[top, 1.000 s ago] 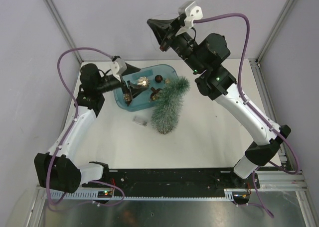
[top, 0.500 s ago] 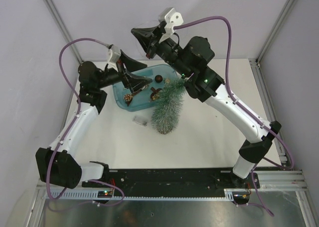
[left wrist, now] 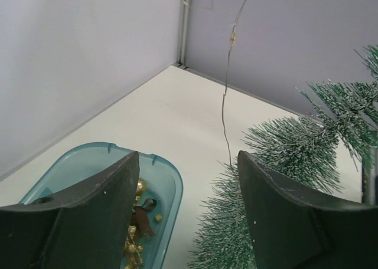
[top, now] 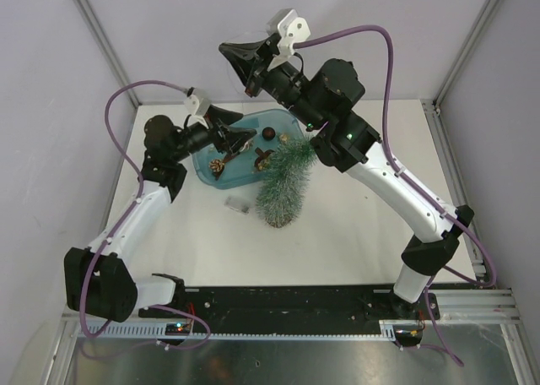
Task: Decorate the small christmas tree
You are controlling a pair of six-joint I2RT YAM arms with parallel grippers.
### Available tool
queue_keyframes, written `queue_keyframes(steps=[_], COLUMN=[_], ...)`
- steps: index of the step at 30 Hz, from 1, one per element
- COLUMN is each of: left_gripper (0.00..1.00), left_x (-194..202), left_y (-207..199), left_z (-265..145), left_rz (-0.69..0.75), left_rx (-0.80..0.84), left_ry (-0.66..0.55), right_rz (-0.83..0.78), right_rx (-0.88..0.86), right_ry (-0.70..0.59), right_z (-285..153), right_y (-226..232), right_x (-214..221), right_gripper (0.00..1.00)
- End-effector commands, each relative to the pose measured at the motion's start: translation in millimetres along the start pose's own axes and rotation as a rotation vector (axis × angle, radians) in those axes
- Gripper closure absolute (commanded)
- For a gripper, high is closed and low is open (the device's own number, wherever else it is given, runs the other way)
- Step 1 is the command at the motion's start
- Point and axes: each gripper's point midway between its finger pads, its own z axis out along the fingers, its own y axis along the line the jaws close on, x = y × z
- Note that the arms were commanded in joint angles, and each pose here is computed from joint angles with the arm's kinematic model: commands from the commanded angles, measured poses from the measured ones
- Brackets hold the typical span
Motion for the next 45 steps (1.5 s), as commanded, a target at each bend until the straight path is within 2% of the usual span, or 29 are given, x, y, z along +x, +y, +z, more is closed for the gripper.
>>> queue_keyframes(steps=[1,3,5,7,9,12,15,18,23,26,29,31,38,40,45], left_gripper=[0.29,0.35,0.51,0.73,0.86,0.97,0.99,1.00,1.00,0.99,0.94,0.89,0.46,0.41,0.37], left_x=[-13,-11,-9,-6,-4,-5,-14,-24,-21,-16,-8,-2,30,37,49], left_y=[6,4,4,8,16,32,45,48,52,49,39,32,8,3,-1], left_z=[0,0,-2,-4,-6,-11,-17,-24,-37,-42,-40,-35,-12,-7,4], left_rz=[0.077,0.081,0.093,0.116,0.147,0.203,0.299,0.377,0.453,0.459,0.441,0.400,0.317,0.309,0.328], left_rx=[-0.055,-0.044,-0.049,-0.075,-0.118,-0.206,-0.278,-0.301,-0.329,-0.319,-0.258,-0.215,-0.075,-0.059,-0.057], left_ry=[-0.040,-0.037,-0.032,-0.027,-0.021,-0.019,-0.017,-0.009,0.076,0.117,0.123,0.126,0.164,0.174,0.175], right_rz=[-0.022,-0.028,-0.037,-0.050,-0.066,-0.096,-0.121,-0.131,-0.143,-0.153,-0.163,-0.178,-0.172,-0.153,-0.135], right_rx=[0.008,0.011,0.018,0.030,0.046,0.069,0.111,0.146,0.199,0.236,0.285,0.326,0.453,0.472,0.502], right_ry=[-0.068,-0.067,-0.068,-0.069,-0.071,-0.064,-0.054,-0.033,-0.012,-0.002,0.022,0.040,0.118,0.141,0.198], right_z=[-2,-1,-1,-2,-3,-4,-5,-5,-8,-10,-12,-16,-35,-39,-44], right_y=[-1,-2,-4,-7,-11,-17,-29,-43,-64,-80,-98,-113,-173,-188,-216], right_x=[-33,-33,-35,-36,-39,-38,-35,-27,-16,-11,1,10,47,61,95], right_gripper=[1.00,1.00,1.00,1.00,1.00,1.00,1.00,1.00,1.00,1.00,1.00,1.00,1.00,1.00,1.00])
